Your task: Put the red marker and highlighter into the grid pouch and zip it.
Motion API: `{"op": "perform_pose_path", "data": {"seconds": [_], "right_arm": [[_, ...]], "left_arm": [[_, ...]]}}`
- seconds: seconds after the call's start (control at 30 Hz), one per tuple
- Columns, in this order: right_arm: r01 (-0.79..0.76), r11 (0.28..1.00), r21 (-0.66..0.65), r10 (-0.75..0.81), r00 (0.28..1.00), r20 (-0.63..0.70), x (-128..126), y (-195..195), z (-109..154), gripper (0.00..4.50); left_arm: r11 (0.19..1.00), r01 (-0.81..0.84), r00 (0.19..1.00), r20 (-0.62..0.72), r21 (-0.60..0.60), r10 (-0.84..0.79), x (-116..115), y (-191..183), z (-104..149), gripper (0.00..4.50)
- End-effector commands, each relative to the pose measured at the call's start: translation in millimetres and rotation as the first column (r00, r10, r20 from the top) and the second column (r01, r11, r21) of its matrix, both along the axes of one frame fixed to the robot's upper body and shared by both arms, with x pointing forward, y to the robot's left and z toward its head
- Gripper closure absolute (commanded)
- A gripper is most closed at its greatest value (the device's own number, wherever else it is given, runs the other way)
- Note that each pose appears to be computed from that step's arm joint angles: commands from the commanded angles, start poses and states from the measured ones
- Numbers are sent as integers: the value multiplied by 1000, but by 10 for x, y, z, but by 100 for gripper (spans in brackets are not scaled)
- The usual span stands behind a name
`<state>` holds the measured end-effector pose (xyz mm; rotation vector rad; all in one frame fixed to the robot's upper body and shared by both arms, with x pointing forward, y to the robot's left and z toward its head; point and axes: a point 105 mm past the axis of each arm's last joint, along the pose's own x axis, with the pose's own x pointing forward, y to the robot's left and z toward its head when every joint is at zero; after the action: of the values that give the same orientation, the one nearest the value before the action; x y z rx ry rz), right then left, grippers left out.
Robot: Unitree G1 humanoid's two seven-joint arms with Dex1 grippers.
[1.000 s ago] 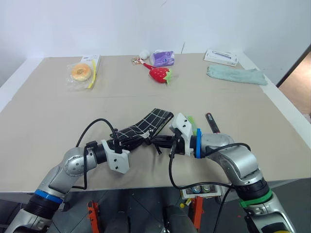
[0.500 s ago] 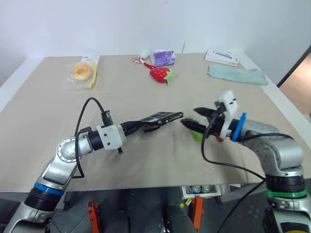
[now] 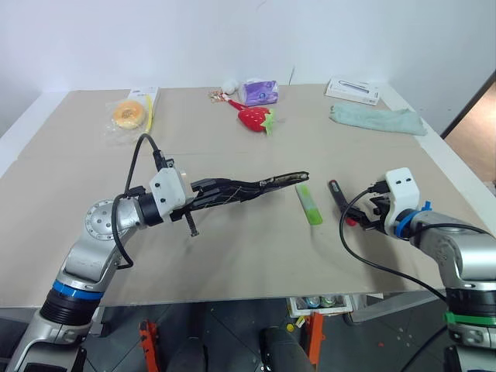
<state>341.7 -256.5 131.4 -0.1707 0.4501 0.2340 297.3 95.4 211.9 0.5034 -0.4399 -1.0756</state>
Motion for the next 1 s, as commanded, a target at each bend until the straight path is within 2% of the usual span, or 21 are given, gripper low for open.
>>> {"op": "perform_pose_path", "data": {"seconds": [0.03,0.07,0.13,0.17,0.2,0.27,0.3,0.4,0.5,0.57,0.77,0.9,1.0], "right_arm": [[21,999,-25,-21,1000,6,6,-35,-5,56],[24,999,-26,-24,1000,1,7,-42,-21,86],[20,999,-40,-20,1000,-15,-1,-51,-49,179],[20,999,-47,-21,999,-24,-5,-62,-66,245],[18,998,-55,-20,999,-29,-7,-72,-75,283],[15,998,-63,-18,999,-33,-7,-82,-82,392],[14,998,-65,-16,999,-33,-7,-83,-82,400],[-153,975,-160,176,975,135,29,6,303,400],[-418,864,-281,485,841,239,-147,230,765,400],[-520,792,-318,600,758,256,-258,293,1011,400],[-643,570,-511,779,621,87,-379,389,1351,400],[-674,433,-599,813,579,-63,-362,415,1313,400],[-701,368,-611,826,548,-132,-340,471,1233,400]], "left_arm": [[1000,-1,998,55,-28,3,2,28,176,450],[1000,-1,998,56,-28,3,2,26,177,450],[1000,-3,998,56,-29,5,3,26,178,450],[1000,-5,998,56,-30,7,4,27,178,450],[999,-7,998,56,-31,8,6,29,177,450],[999,-8,998,55,-32,10,8,30,176,450],[999,-8,998,55,-32,10,8,30,175,450],[999,-13,998,53,-31,15,16,31,157,450],[999,-16,999,45,-28,17,24,30,127,450],[1000,-16,999,37,-25,17,34,30,98,450],[1000,-15,999,28,-13,16,61,24,47,450],[1000,-13,1000,28,-10,13,67,11,33,450],[1000,-12,1000,29,-11,12,62,4,27,450]]}}
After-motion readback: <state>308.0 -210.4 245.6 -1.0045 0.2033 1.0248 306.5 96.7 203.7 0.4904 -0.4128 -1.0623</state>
